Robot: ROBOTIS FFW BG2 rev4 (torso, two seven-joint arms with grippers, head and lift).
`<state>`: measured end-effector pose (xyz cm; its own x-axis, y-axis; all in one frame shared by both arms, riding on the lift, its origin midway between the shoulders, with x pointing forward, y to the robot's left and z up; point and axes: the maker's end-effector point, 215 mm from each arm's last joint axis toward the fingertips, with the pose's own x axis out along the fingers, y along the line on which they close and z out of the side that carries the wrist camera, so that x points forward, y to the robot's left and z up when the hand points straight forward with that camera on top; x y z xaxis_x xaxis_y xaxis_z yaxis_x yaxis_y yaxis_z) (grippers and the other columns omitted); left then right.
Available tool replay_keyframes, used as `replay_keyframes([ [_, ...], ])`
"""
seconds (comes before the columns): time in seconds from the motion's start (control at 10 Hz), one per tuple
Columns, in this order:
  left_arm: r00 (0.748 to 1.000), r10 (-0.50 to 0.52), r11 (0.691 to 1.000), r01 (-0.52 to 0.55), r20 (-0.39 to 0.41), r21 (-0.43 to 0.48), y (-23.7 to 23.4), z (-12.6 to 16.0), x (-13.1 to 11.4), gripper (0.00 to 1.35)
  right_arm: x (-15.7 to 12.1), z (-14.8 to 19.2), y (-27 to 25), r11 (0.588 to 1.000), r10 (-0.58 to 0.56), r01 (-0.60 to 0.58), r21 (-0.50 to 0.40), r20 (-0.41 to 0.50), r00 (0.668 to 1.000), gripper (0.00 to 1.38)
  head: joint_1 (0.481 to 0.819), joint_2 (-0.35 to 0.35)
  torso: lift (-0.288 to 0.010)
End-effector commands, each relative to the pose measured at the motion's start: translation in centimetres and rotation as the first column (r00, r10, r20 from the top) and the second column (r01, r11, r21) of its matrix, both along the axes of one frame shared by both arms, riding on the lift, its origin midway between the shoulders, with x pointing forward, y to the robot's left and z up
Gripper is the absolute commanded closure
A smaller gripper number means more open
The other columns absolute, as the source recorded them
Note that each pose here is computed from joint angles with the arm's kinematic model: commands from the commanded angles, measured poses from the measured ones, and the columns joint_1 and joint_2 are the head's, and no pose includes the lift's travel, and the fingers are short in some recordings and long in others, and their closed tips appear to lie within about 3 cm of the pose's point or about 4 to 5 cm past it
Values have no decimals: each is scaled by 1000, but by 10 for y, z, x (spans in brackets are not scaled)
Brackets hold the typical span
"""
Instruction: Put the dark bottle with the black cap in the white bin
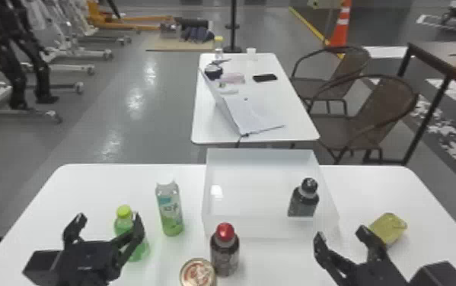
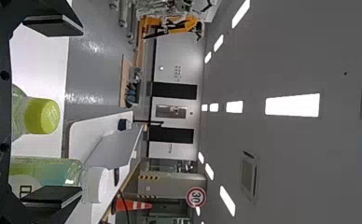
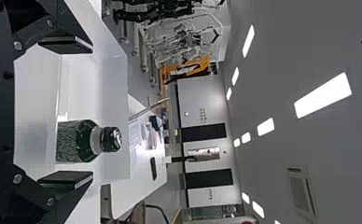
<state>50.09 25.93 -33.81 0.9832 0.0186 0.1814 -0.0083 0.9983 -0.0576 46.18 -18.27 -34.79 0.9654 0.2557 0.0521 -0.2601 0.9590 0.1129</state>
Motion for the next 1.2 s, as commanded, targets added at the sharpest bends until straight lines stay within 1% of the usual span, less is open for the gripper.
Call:
replay_keyframes([
  [0.0,1000,6,1000,-6,-9,1,2,-5,-3,104,-13,-11,-2,1000,-20,21,5,-27,999,321,549,0,-100],
  [0.2,1000,18,1000,-18,-14,11,9,-7,-7,104,-12,-6,-5,999,-45,45,-1,-9,999,321,549,0,-100],
  [1.1,1000,5,1000,-5,-19,17,3,-7,-3,104,-9,7,-18,992,-120,122,-37,51,992,321,549,0,-100],
])
